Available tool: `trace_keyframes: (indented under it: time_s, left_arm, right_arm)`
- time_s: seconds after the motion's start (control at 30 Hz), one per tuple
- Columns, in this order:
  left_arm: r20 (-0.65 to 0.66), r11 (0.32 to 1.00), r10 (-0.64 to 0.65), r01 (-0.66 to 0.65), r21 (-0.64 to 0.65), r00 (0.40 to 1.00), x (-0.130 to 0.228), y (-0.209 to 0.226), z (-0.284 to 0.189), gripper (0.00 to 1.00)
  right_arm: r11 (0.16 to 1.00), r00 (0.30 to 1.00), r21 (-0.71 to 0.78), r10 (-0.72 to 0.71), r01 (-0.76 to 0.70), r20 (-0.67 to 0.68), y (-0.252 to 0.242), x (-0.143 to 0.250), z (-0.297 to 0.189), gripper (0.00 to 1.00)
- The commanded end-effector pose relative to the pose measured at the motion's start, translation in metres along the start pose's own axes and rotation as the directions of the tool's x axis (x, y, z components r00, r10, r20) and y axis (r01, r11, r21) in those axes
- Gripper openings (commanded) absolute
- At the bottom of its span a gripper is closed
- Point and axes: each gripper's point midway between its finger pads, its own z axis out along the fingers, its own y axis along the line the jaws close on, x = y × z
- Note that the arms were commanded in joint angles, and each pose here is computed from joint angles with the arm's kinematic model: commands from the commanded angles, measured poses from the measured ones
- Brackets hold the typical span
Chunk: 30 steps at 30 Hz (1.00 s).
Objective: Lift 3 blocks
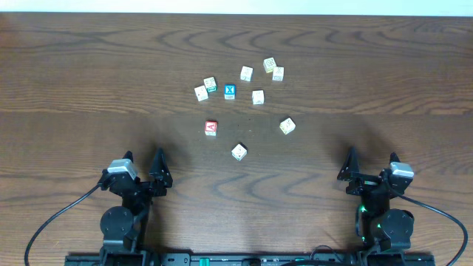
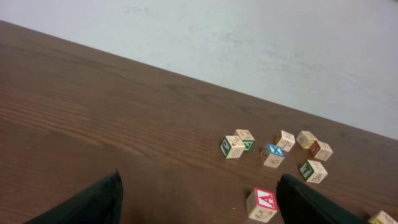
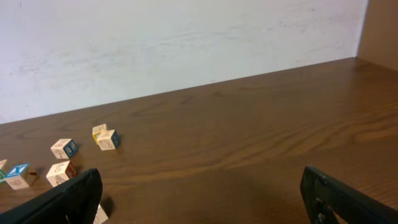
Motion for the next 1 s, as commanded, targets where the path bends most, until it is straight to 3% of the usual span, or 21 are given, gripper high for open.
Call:
trace_keyframes:
  time_s: [0.0,0.97]
  left_arm:
    - [-0.037,0.999,0.002,-0.004,-0.049,0.999,0.0134,0.0112,0.0006,0.79]
    - [-0.037,0.999,0.002,-0.004,-0.049,0.999,0.0134,0.0112,0.0006,0.79]
  right_arm:
    - [1.0,1.0,-0.003,-0.014,0.014,0.002,-0.0002,-0.0002,-0.0003,0.99]
    - [0.999,0.999,0.005,-0.046,0.046,-0.009,-0.0017,0.0022,0.0003,0.99]
